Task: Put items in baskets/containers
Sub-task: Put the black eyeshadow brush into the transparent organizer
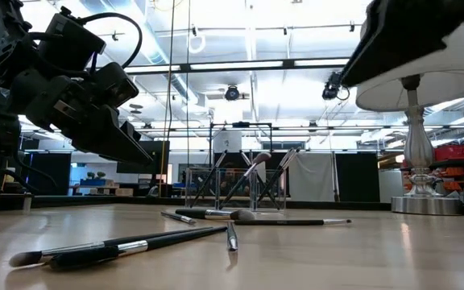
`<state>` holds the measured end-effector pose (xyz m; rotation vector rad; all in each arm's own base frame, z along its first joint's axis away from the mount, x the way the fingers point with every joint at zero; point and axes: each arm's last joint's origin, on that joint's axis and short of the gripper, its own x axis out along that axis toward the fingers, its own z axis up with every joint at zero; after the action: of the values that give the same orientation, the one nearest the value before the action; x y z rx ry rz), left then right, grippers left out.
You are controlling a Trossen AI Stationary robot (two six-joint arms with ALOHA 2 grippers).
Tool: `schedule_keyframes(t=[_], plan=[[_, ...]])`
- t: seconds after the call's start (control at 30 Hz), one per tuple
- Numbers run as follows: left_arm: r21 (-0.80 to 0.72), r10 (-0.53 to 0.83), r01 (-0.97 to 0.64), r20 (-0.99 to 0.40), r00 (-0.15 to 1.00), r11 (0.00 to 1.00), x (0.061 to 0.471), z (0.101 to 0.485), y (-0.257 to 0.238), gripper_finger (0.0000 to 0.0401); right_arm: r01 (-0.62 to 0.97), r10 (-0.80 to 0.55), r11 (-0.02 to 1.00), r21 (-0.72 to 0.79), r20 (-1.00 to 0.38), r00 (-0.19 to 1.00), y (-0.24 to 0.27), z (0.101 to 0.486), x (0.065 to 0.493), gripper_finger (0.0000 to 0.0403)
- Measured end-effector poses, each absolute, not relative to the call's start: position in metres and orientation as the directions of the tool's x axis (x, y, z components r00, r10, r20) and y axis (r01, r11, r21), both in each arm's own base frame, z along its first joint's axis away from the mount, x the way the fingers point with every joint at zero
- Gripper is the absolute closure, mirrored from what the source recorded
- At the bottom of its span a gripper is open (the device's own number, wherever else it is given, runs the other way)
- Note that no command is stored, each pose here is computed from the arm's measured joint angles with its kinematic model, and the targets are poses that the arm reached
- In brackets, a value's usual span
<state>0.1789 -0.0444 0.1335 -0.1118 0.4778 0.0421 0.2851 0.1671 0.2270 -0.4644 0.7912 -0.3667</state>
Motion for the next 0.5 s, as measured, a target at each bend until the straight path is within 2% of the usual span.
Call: schedule_keyframes(t=[0.2, 0.33, 0.43, 0.5], plan=[[-0.102, 0.015, -0.067, -0.448, 0.894, 0.993, 0.18, 0.135, -0.044, 0.033, 0.098, -0.53, 0.79, -0.605, -0.595, 0.604, 0.134, 0.266, 0.26, 0.0275], [-0.1, 0.015, -0.067, -0.448, 0.894, 0.993, 0.179, 0.135, -0.044, 0.033, 0.178, -0.568, 0.787, -0.59, -0.584, 0.58, 0.097, 0.297, 0.235, 0.0275], [-0.092, 0.02, -0.068, -0.448, 0.894, 0.993, 0.18, 0.135, -0.044, 0.033, 0.263, -0.543, 0.82, -0.508, -0.546, 0.638, 0.071, 0.292, 0.224, 0.0275], [-0.088, 0.031, -0.078, -0.444, 0.896, 0.993, 0.18, 0.135, -0.043, 0.033, 0.224, -0.427, 0.887, -0.403, -0.537, 0.728, 0.058, 0.268, 0.225, 0.0278]])
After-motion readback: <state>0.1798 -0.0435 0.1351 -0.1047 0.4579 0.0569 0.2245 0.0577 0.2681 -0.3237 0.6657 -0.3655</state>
